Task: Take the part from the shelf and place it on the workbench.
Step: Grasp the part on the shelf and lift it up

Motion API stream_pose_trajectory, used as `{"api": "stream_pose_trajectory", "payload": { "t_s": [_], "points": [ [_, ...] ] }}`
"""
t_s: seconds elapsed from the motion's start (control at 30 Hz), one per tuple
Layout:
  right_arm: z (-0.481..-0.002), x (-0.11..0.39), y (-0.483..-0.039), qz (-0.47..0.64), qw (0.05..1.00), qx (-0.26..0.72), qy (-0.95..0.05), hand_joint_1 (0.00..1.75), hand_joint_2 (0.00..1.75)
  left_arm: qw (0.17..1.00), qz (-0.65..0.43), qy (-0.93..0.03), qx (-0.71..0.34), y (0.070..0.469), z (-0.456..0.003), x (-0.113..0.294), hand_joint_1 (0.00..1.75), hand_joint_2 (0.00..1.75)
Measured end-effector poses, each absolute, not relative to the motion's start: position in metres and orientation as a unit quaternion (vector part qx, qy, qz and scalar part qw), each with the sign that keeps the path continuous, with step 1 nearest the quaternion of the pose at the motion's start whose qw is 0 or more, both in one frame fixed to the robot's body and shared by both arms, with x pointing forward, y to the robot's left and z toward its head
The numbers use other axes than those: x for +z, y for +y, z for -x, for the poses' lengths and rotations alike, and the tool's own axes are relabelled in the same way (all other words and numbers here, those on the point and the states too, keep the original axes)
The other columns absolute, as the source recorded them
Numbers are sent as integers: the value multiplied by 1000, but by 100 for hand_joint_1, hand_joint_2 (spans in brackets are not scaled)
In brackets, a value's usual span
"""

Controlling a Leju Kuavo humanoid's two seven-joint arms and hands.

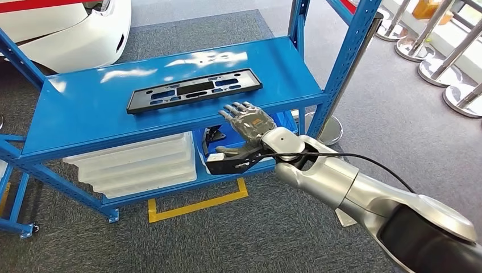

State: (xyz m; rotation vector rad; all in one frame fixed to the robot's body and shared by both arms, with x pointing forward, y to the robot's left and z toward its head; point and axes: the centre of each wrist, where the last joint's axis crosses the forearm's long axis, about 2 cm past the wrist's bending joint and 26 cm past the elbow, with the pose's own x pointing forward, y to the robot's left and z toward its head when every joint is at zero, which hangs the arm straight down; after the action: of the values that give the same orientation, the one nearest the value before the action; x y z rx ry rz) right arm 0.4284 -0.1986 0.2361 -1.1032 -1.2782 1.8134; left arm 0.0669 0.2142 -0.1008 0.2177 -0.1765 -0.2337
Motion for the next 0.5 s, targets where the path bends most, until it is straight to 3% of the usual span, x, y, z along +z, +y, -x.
{"api": "stream_pose_trajectory", "payload": {
  "t_s": [0.5],
  "points": [
    [-427,234,-197,412,323,695,-492,0,0,983,-110,-89,-115,214,-69,-100,0,0]
  ]
}}
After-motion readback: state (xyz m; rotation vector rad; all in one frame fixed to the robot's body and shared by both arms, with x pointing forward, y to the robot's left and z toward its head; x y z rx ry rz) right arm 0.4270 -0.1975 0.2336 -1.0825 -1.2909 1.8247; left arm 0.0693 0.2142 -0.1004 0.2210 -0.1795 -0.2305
